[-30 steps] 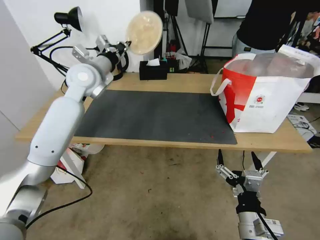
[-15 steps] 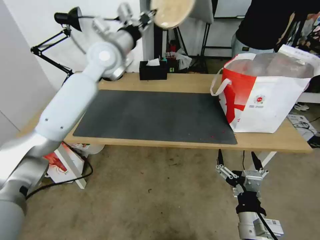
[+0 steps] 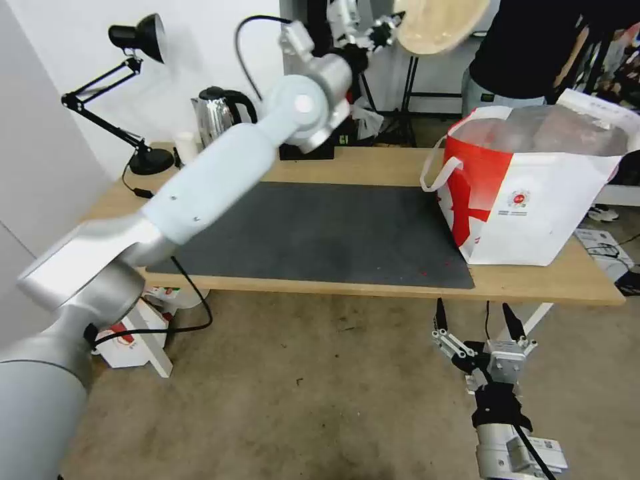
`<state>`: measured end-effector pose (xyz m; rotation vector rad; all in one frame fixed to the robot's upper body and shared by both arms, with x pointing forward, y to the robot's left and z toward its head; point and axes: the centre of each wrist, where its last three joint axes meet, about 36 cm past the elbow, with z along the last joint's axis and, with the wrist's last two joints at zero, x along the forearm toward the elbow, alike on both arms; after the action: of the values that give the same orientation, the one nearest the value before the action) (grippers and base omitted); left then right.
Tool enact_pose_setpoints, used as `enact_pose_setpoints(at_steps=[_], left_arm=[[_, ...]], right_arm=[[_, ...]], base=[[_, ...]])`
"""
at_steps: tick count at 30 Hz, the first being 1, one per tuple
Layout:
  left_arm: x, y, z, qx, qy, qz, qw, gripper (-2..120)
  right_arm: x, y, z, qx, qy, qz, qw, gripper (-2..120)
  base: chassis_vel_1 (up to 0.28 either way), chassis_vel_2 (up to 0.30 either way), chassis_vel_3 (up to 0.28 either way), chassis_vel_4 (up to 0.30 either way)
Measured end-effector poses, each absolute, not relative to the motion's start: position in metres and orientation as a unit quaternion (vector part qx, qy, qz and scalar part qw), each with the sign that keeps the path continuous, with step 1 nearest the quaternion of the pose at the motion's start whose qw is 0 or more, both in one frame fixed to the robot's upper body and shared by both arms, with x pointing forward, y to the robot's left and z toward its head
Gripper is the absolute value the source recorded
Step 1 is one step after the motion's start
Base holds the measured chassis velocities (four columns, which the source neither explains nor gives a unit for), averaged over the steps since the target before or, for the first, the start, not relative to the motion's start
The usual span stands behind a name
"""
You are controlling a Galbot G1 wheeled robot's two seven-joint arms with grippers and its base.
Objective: Pick up the trash from the table and place it into the takeout bag.
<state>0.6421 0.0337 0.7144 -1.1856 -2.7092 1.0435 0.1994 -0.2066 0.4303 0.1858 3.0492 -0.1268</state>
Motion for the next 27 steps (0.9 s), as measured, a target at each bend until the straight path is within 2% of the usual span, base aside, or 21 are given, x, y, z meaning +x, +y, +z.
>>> enact_pose_setpoints(at_steps=[16,27], left_arm=[[0.648,-0.049,0.681,-0.407,-0.867,0.284,0.030,0],[0.645,-0.079,0.668,-0.422,-0.862,0.279,0.038,0]], right_arm=[[0.199,-0.207,0.430,0.061,0.996,-0.041,0.042,100],[0.199,-0.207,0.430,0.061,0.996,-0.041,0.042,100]], base=[[0.000,0.000,0.000,0.000],[0.000,0.000,0.000,0.000]])
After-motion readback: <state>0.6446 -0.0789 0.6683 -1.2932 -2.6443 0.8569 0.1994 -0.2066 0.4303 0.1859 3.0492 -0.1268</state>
